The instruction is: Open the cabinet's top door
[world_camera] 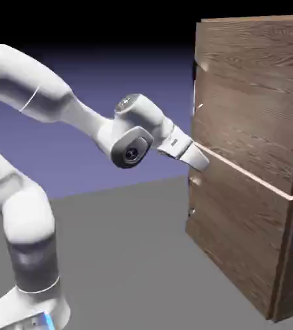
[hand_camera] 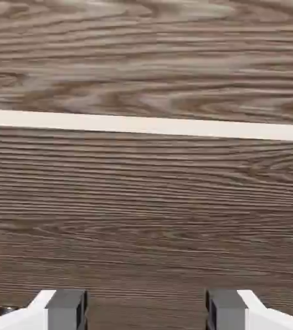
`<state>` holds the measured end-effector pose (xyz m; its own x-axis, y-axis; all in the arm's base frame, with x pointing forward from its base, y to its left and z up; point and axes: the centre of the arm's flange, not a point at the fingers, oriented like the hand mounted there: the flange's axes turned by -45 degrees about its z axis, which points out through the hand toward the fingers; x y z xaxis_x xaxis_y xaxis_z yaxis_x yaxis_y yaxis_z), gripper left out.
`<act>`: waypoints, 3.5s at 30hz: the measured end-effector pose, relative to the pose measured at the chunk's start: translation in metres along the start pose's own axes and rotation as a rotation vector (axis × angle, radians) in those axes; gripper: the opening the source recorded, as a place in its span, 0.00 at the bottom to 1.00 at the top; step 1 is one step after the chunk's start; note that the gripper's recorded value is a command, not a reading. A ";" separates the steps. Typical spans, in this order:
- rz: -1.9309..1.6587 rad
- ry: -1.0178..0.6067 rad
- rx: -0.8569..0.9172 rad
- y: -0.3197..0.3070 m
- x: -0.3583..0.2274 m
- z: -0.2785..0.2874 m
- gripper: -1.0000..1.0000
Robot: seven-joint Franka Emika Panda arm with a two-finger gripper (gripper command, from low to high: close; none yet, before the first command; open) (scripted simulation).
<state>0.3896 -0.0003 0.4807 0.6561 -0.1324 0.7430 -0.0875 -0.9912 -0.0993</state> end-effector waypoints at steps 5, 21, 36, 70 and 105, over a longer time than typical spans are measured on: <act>0.336 0.094 0.013 0.002 0.028 -0.029 0.50; 1.333 0.326 0.252 -0.023 0.076 -0.109 0.50; 2.139 0.311 0.668 -0.087 0.077 -0.130 0.50; 2.733 -0.369 1.016 -0.107 0.022 -0.109 0.00; 2.324 -1.167 0.816 0.123 -0.061 -0.237 0.00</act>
<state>0.1611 -0.1141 0.5800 0.0001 -0.0002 -1.0000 -0.7711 0.6367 -0.0002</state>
